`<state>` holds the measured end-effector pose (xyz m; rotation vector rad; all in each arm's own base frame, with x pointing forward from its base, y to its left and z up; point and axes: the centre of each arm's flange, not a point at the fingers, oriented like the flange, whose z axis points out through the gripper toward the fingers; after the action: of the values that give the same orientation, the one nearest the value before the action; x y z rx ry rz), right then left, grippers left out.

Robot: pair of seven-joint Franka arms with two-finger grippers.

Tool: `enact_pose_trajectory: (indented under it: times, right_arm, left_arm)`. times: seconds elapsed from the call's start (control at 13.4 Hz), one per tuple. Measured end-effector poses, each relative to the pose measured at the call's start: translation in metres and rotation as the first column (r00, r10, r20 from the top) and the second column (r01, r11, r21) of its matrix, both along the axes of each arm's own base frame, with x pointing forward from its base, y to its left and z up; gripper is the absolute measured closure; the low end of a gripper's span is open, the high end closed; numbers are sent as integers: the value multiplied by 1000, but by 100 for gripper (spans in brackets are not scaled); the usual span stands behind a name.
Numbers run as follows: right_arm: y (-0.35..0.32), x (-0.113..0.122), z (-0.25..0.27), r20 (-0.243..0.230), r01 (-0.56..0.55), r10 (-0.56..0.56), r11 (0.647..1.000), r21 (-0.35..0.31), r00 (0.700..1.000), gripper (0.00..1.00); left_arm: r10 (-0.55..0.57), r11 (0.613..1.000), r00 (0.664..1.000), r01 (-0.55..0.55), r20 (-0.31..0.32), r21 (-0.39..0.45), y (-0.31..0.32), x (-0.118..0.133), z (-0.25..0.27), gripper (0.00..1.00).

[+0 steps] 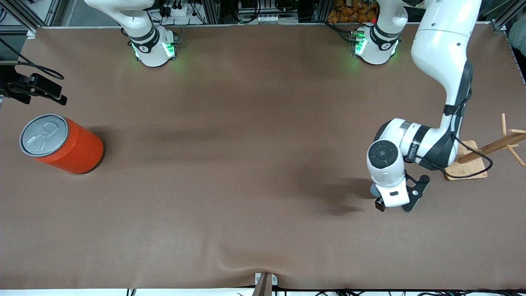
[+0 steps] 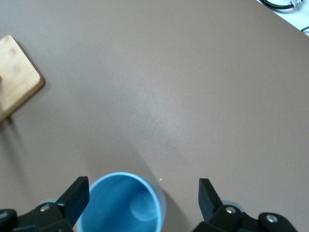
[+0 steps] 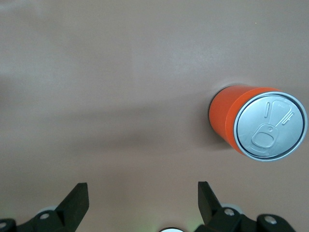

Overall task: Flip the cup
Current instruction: 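Lower the held cup with the left gripper beside the wooden stand, then set the cup upright on the table and open the left gripper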

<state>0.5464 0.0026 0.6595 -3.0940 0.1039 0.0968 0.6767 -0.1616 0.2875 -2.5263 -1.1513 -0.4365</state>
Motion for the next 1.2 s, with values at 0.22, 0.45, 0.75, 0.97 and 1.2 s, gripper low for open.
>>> enact_pose_trajectory:
  times: [0.22, 0.45, 0.75, 0.97, 1.2]
  right_arm:
    - [0, 0, 0, 1, -1, 1, 1000, 0, 1000, 0]
    - [0, 0, 0, 3, -4, 4, 1000, 0, 1000, 0]
    - [0, 0, 0, 6, -42, 42, 999, 2, 999, 0]
    - [0, 0, 0, 6, -45, 45, 999, 3, 999, 0]
    - [0, 0, 0, 6, -46, 46, 999, 3, 999, 0]
  left_arm:
    - [-77, 997, 995, 76, -60, -18, 3, -3, 27, 0]
    - [-159, 987, 981, 157, -113, -26, 17, -2, 43, 0]
    - [-272, 962, 934, 266, -231, -55, 37, -7, 55, 0]
    - [-325, 945, 906, 320, -272, -62, 44, -15, 63, 0]
    - [-376, 926, 878, 362, -295, -104, 63, -26, 76, 0]
